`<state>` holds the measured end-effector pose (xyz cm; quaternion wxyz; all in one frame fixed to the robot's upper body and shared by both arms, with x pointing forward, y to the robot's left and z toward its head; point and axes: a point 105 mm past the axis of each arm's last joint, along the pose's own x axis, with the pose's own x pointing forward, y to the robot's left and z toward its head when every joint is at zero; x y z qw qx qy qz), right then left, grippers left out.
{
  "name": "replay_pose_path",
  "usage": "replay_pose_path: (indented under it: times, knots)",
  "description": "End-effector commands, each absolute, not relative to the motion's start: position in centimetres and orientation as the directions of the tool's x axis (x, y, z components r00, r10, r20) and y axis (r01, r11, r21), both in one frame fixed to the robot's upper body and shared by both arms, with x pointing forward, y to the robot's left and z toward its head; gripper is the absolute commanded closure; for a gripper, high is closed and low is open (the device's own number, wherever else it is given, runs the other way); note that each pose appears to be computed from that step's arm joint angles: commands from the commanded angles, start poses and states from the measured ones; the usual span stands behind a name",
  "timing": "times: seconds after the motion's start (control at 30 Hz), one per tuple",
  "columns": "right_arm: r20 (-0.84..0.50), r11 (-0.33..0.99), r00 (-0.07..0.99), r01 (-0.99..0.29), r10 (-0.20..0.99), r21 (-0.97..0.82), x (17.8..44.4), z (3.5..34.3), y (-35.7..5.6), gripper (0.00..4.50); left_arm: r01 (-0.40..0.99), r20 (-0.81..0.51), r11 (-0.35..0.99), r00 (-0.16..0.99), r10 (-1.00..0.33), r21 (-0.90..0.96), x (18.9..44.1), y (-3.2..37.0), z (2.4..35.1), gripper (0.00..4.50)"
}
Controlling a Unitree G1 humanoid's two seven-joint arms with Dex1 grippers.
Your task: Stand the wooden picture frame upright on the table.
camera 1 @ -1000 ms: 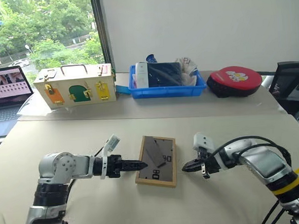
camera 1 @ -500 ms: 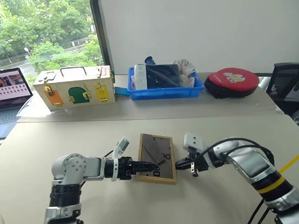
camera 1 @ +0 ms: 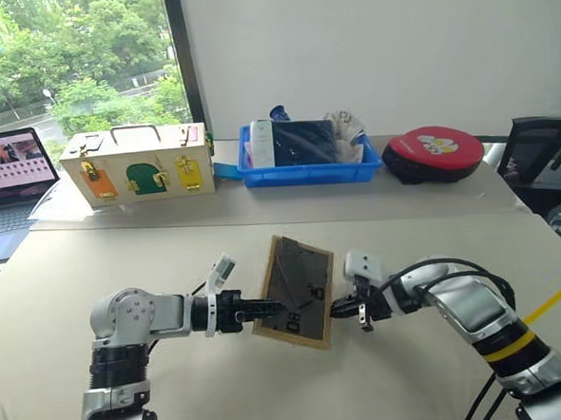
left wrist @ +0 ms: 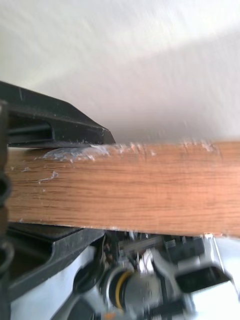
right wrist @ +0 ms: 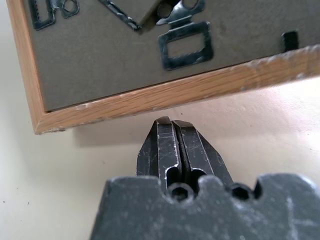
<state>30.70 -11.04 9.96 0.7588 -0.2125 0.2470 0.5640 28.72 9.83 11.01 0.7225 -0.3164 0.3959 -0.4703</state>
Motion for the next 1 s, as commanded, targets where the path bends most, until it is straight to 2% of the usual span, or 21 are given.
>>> replay_pose_path:
  times: [0.03,0.2,0.27,0.4,0.53,0.7,0.87,1.0]
  knots:
    - [-0.578,0.334,0.330,-0.937,0.746,-0.103,32.0,13.5,-13.2,4.50,0.466,-0.181,0.295,0.272,-0.945,-0.834,29.5,9.9,13.2,3.35]
    - [-0.389,0.363,0.356,-0.930,0.850,-0.059,32.0,19.5,-13.0,4.50,0.452,-0.131,0.296,0.361,-0.923,-0.842,30.8,11.4,14.4,3.35]
    - [-0.309,0.335,0.315,-0.942,0.897,0.012,31.2,21.1,-12.1,4.50,0.457,-0.110,0.282,0.366,-0.924,-0.843,30.7,11.6,14.7,3.35]
    - [-0.242,0.306,0.282,-0.950,0.928,0.067,30.8,22.0,-10.3,3.36,0.465,-0.103,0.277,0.365,-0.925,-0.841,30.4,11.3,14.7,3.35]
    - [-0.223,0.343,0.317,-0.935,0.922,0.089,32.6,21.3,-8.5,2.00,0.480,-0.096,0.267,0.351,-0.932,-0.836,29.9,10.6,14.7,3.35]
    - [-0.227,0.303,0.268,-0.942,0.936,0.141,33.6,20.2,-6.3,0.30,0.502,-0.096,0.267,0.340,-0.935,-0.822,29.9,10.2,15.2,3.35]
    - [-0.236,0.220,0.178,-0.961,0.955,0.166,33.1,19.5,-5.1,0.30,0.506,-0.098,0.271,0.341,-0.935,-0.819,29.9,9.9,15.4,3.35]
    - [-0.172,0.118,0.093,-0.983,0.981,0.143,31.6,20.4,-4.6,0.30,0.502,-0.101,0.274,0.345,-0.933,-0.820,30.1,9.8,15.4,3.35]
